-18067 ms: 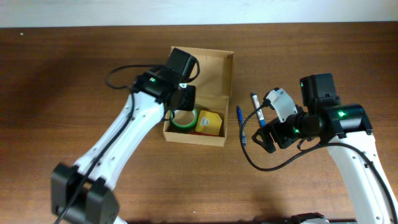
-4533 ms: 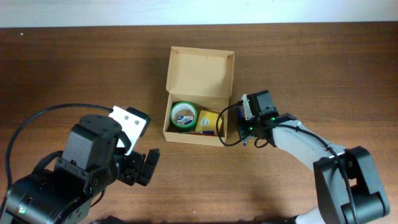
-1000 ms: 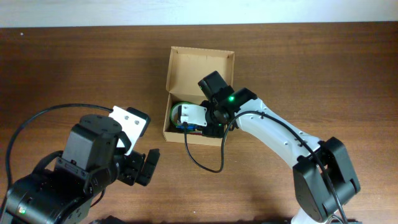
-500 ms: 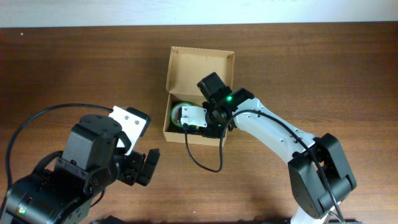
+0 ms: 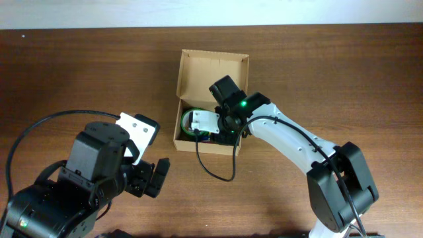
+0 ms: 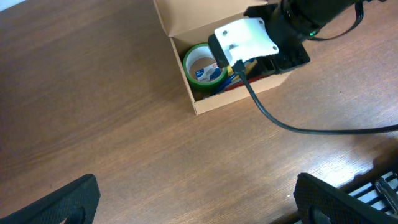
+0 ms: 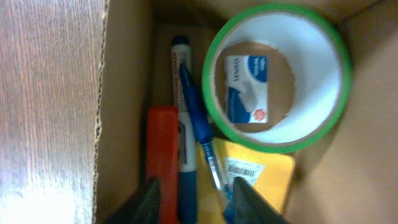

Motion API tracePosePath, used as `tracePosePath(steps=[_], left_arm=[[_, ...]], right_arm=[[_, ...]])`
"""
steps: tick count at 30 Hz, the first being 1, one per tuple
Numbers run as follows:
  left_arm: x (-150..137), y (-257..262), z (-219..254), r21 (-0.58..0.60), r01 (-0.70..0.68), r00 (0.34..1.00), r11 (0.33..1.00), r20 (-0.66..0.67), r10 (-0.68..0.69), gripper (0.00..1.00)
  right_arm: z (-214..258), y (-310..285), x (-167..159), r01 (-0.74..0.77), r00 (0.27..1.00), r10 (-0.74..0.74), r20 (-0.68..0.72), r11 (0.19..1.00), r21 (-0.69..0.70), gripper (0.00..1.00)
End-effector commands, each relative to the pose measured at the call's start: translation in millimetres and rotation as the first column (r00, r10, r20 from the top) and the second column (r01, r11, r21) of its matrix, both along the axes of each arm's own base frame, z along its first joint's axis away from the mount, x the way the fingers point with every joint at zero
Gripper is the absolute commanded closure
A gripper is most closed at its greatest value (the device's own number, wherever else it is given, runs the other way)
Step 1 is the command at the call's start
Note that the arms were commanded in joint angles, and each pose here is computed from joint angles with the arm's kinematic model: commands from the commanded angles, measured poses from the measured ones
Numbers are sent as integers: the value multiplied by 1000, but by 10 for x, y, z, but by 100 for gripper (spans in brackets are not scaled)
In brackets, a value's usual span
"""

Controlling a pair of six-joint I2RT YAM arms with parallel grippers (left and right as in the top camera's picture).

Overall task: Pack container
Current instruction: 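Carry the blue pen into the box and release it, then withdraw the right gripper up and out of the box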

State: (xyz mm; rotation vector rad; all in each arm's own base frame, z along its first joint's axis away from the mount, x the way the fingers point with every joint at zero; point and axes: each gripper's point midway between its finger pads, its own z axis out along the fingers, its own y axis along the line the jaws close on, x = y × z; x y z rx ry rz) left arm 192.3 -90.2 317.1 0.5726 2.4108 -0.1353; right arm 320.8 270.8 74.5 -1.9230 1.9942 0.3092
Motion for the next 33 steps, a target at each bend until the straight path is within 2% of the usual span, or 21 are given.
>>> tracePosePath(steps=[1, 4, 9, 16, 23, 27, 29, 33], left_arm=[[-15, -19, 53, -5, 22, 1000, 1000, 16, -21, 0], [-15, -19, 53, -5, 22, 1000, 1000, 16, -21, 0], [-15, -19, 53, -5, 22, 1000, 1000, 16, -22, 0], [-15, -19, 53, -5, 22, 1000, 1000, 16, -22, 0], [17, -36, 83, -13, 22, 999, 1000, 33, -21, 0], [18, -35, 83, -13, 22, 999, 1000, 34, -21, 0], [20, -36, 85, -13, 21, 999, 1000, 35, -21, 0], [107, -60, 159, -26, 15, 997, 1000, 79, -13, 0]], right_arm=[[411, 106, 127, 23, 997, -27, 70, 998, 64, 76], [694, 157, 243, 92, 990, -104, 100, 989, 114, 96], [1196, 220, 372, 195, 966, -225, 127, 957, 215, 96], [1752, 148, 343, 325, 923, -371, 102, 894, 308, 96], [1827, -344, 529, 611, 754, -652, 73, 739, 284, 96], [1727, -767, 654, 772, 610, -792, -27, 585, 249, 96], [1696, -977, 704, 829, 538, -839, -82, 509, 233, 96], [1664, -1290, 771, 874, 473, -864, -175, 434, 218, 96]])
